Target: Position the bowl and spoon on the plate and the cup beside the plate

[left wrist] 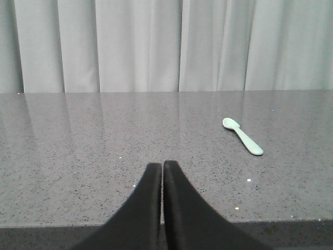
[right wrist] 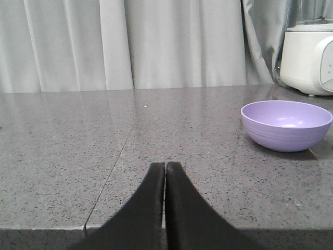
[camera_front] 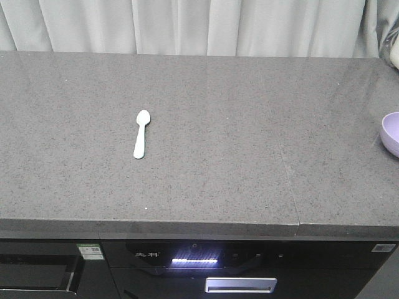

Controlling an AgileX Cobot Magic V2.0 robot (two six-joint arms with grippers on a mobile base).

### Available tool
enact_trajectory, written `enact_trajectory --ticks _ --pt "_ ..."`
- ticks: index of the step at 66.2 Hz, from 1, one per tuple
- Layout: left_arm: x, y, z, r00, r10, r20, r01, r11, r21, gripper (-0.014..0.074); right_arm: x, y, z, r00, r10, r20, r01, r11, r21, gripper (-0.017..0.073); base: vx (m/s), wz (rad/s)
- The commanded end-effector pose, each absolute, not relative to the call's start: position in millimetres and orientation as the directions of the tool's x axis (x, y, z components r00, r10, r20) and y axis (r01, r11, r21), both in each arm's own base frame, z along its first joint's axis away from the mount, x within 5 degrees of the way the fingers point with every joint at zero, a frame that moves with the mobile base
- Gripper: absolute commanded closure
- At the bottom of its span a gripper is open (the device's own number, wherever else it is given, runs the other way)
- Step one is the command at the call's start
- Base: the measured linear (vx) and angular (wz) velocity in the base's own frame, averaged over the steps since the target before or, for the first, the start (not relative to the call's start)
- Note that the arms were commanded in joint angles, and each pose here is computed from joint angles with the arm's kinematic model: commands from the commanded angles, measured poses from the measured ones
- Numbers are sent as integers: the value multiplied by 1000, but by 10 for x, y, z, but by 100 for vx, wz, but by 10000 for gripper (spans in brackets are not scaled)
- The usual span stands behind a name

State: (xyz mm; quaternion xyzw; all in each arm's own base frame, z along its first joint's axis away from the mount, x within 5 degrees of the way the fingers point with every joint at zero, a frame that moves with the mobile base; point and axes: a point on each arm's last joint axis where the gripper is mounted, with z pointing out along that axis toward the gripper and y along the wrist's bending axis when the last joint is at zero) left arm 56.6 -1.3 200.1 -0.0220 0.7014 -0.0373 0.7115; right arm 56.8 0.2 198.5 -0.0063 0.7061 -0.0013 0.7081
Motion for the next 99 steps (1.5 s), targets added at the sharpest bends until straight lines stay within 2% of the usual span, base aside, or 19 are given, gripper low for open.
enact_trajectory --ticks 1,99 --pt "580 -11 1958 46 -91 -995 23 996 -90 599 578 5 1995 56 -31 -998 -6 999 -31 564 3 1" --pt "580 -11 1958 46 -91 -995 23 996 -90 599 578 5 1995 56 -31 -998 -6 999 -31 564 3 0"
